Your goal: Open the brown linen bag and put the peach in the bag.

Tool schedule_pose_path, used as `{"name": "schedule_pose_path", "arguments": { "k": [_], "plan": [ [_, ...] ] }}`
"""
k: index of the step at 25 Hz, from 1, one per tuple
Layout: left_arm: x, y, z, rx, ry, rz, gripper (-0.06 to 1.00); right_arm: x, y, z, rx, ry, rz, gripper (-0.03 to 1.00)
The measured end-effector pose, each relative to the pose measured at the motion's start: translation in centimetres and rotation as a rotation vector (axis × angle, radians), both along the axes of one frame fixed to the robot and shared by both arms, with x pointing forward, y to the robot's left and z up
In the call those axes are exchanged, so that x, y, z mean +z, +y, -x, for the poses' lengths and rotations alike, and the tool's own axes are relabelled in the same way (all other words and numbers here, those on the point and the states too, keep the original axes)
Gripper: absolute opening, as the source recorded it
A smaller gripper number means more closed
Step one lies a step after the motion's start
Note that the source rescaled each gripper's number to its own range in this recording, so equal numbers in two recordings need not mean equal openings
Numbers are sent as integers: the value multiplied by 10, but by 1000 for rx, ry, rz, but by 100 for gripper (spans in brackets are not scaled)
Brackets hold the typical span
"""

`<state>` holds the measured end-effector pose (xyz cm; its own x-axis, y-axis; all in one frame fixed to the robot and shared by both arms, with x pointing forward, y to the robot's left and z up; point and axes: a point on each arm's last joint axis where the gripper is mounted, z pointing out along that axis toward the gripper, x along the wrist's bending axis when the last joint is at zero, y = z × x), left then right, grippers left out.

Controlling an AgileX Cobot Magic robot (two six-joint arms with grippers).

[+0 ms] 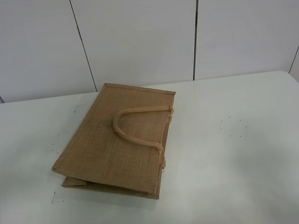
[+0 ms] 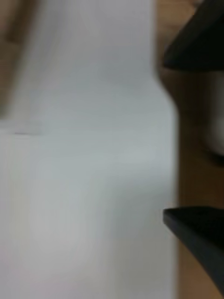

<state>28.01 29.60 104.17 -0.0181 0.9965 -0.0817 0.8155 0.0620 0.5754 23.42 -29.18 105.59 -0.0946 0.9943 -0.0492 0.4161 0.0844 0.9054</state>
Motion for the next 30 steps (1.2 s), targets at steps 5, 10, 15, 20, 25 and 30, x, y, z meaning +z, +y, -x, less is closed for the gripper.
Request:
{"name": "schedule_pose_path", "arguments": {
  "k": [5, 10, 15, 20, 25, 30],
  "plan": [
    [0, -2, 19, -32, -122, -6, 83, 0, 0, 0, 0, 0, -1, 100],
    [1, -4, 28, -70, -184, -12, 83, 0, 0, 0, 0, 0, -1, 100],
    [1, -4, 29, -76, -193, -17, 83, 0, 0, 0, 0, 0, -1, 100],
    [1, -4, 30, -77, -199, -18, 83, 0, 0, 0, 0, 0, -1, 100],
    [1, -5, 48, -76, -324, -26, 83, 0, 0, 0, 0, 0, -1, 100],
    [1, -5, 53, -76, -358, -27, 83, 0, 0, 0, 0, 0, -1, 100]
  ]
}}
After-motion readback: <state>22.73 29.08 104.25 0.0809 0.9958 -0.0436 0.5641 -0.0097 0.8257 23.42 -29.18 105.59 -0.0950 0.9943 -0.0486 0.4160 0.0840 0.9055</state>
